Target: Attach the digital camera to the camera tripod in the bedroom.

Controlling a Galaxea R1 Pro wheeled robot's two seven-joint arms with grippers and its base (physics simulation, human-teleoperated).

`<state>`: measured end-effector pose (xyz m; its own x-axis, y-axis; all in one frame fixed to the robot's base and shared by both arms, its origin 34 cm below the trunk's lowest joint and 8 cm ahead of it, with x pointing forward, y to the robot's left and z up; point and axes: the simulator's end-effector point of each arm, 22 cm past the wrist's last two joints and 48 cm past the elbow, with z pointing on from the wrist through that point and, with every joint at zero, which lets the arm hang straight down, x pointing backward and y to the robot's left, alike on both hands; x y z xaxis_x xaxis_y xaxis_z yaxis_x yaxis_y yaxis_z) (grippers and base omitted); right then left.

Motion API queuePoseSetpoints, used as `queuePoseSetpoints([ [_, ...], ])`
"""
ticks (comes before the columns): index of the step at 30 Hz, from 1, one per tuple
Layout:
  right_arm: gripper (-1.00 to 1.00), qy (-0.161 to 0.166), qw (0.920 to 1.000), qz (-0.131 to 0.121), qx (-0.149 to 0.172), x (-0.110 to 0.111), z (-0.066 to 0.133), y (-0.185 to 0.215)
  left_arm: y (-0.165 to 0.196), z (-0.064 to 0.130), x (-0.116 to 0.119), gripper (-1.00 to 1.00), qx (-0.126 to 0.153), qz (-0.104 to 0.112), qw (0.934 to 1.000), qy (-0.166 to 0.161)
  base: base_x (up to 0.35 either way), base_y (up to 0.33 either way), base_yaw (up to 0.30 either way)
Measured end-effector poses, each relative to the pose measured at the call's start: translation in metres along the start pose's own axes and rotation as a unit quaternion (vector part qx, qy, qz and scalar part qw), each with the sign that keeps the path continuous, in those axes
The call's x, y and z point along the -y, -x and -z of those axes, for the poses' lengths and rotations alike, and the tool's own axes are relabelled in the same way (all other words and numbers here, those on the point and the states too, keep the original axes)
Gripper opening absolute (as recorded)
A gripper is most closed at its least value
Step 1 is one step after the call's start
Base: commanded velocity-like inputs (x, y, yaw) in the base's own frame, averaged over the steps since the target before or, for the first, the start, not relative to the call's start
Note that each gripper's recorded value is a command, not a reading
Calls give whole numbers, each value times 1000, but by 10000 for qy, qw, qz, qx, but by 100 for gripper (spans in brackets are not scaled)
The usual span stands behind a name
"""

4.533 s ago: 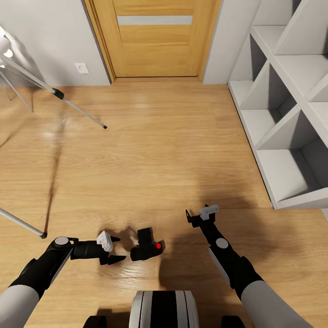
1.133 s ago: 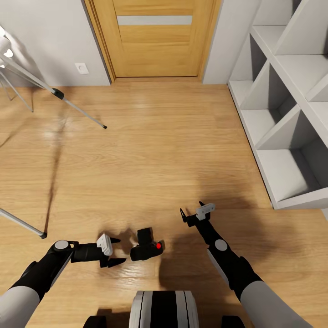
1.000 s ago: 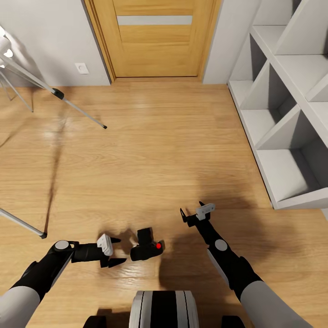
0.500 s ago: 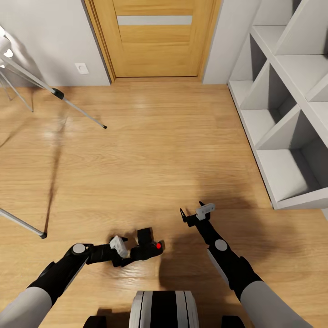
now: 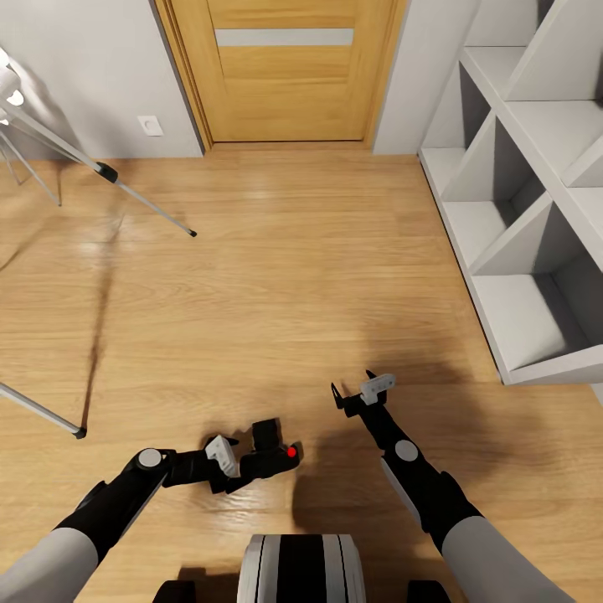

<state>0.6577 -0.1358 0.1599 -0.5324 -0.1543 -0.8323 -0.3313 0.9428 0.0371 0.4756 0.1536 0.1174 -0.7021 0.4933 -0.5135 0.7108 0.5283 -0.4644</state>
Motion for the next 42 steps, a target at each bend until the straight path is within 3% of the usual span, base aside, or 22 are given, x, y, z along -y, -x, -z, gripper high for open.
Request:
queuePoseSetpoints([
  [17, 100, -1, 10000, 0, 0, 0, 0, 0, 1, -2, 3, 100, -5, -30, 10000, -16, 0, 0, 0],
  [26, 100, -5, 10000, 0, -6, 0, 0, 0, -2, -2, -12, 100, -29, -25, 9995, 315, 0, 0, 0],
  [42, 100, -7, 10000, 0, -8, 0, 0, 0, -6, -4, -9, 100, -129, -149, 9993, 316, 0, 0, 0],
])
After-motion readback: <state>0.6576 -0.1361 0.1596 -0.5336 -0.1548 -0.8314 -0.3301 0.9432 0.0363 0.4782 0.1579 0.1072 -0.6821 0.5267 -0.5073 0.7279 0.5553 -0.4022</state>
